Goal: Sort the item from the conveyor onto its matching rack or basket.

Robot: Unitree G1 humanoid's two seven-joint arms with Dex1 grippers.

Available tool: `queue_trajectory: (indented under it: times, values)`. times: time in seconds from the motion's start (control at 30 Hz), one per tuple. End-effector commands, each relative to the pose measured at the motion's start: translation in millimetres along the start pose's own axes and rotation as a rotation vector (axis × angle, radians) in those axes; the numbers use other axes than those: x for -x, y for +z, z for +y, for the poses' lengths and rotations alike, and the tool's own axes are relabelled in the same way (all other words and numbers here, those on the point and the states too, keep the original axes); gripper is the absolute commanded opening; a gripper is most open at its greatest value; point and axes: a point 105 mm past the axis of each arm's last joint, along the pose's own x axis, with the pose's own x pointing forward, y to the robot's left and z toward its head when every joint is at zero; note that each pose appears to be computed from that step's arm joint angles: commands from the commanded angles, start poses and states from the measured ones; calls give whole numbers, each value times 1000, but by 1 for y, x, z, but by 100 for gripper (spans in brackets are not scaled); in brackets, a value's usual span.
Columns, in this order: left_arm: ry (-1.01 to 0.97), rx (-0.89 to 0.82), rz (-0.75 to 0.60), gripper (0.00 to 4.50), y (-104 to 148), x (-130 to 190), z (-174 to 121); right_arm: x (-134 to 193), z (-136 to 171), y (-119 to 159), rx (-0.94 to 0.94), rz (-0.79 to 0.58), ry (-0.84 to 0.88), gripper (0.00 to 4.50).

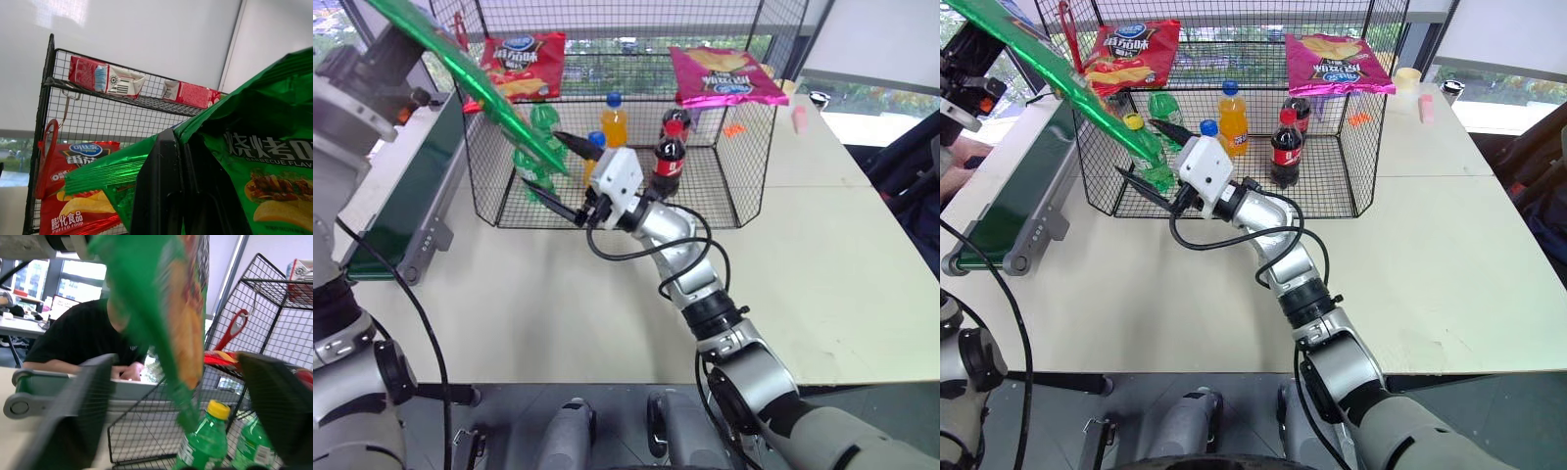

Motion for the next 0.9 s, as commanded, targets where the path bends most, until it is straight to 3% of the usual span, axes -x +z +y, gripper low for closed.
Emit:
queue_trajectory:
  times: [0.03, 0.13, 0.17, 0.67, 0.8, 0.9]
  values:
    - [-23, -36, -68, 0, 20, 3, -9, -12, -3, 18, 20, -73, -11, 177]
    - [-16, -37, -65, 0, 19, 5, -8, -14, -3, 20, 16, -81, -14, 30]
    - [-11, -37, -67, 0, 19, 5, -8, -14, -4, 21, 15, -84, -15, 6]
    - [94, -108, -26, 0, 17, 23, 17, -5, -27, 32, 143, -82, -85, 6]
    - [94, -107, -23, 121, 16, 28, 19, 1, -32, 36, 183, -83, -90, 0]
    - [116, -134, -21, 271, 17, 31, 24, 5, -35, 42, 224, -89, -81, 0]
